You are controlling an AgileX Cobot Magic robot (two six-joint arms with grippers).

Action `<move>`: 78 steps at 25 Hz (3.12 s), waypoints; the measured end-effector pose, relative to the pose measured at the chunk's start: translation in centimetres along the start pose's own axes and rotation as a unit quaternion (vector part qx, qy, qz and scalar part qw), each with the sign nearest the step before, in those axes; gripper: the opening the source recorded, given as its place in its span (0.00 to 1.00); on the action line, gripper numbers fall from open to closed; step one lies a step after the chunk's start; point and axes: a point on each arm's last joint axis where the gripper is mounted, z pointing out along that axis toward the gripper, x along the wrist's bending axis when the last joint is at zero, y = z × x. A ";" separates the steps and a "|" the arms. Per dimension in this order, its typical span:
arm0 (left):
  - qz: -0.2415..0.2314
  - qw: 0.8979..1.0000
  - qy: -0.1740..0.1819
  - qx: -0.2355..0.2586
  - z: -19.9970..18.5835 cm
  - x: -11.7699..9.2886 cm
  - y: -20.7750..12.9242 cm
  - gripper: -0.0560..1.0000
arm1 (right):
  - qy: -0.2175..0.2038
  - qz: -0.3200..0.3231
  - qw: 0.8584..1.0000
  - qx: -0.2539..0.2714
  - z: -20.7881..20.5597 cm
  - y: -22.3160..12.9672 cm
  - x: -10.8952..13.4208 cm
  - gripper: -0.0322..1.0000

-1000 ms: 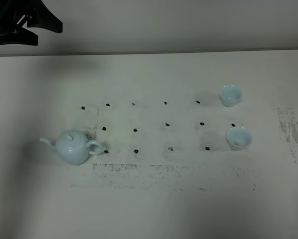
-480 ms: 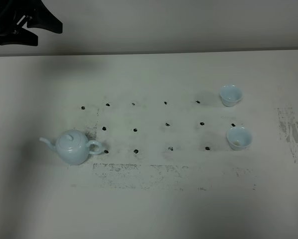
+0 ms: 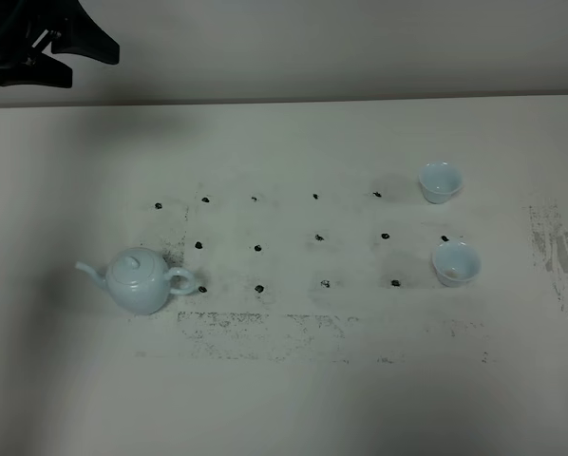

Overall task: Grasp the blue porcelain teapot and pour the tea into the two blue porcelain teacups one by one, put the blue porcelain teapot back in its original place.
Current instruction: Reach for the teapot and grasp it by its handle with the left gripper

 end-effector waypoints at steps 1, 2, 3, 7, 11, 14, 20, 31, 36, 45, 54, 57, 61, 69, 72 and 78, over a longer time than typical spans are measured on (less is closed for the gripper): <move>0.000 1.000 0.000 0.000 0.0 0.0 0.0 0.75 | 0.000 0.000 1.000 0.000 0.0 0.0 0.0 0.39; 0.001 1.000 0.000 0.000 0.0 0.0 0.0 0.75 | 0.000 0.000 1.000 0.000 0.0 0.0 0.0 0.37; 0.001 1.000 0.000 0.000 0.0 0.0 0.0 0.75 | 0.000 0.002 1.000 0.000 0.0 0.0 0.0 0.36; 0.001 1.000 0.000 0.000 0.0 0.0 0.0 0.75 | 0.000 0.009 1.000 0.000 0.0 0.0 0.0 0.32; 0.001 1.000 0.000 0.000 0.0 0.0 0.0 0.75 | 0.000 0.009 1.000 0.000 0.0 0.0 0.0 0.27; 0.001 1.000 0.000 0.000 0.0 0.0 0.0 0.75 | 0.000 0.009 1.000 0.000 0.0 0.0 0.0 0.25; 0.002 1.000 0.000 0.000 0.0 0.0 0.0 0.75 | 0.002 0.012 1.000 0.000 0.0 0.0 0.1 0.24; 0.002 1.000 0.001 -0.002 0.0 0.0 0.0 0.75 | 0.028 0.030 0.999 -0.005 0.0 0.1 0.6 0.24; 0.002 1.000 0.001 -0.002 0.0 0.0 0.0 0.75 | 0.034 0.033 0.999 -0.007 0.0 0.2 0.7 0.24; 0.003 1.000 0.001 -0.002 0.0 0.0 0.0 0.75 | 0.030 0.019 0.999 -0.007 0.0 0.1 0.7 0.24; 0.013 1.000 0.001 -0.002 0.0 0.0 0.0 0.75 | 0.025 0.003 1.000 -0.005 0.0 0.1 0.6 0.24; 0.015 1.000 0.000 0.000 0.0 0.0 0.0 0.75 | 0.035 0.008 0.999 -0.007 0.0 0.1 0.8 0.24; 0.041 0.998 0.037 0.030 1.3 -1.2 -0.4 0.75 | 0.045 0.013 0.999 -0.009 0.0 0.2 0.9 0.24; 0.192 0.968 0.122 0.108 8.2 -11.4 -3.2 0.75 | 0.046 0.013 0.999 -0.009 0.0 0.2 1.0 0.24; 0.267 0.952 0.108 0.104 10.5 -16.3 -4.9 0.75 | 0.046 0.013 0.999 -0.009 0.0 0.2 1.0 0.24; 0.383 0.913 0.095 0.108 14.6 -22.3 -8.4 0.75 | 0.046 0.013 0.999 -0.009 0.0 0.2 1.0 0.24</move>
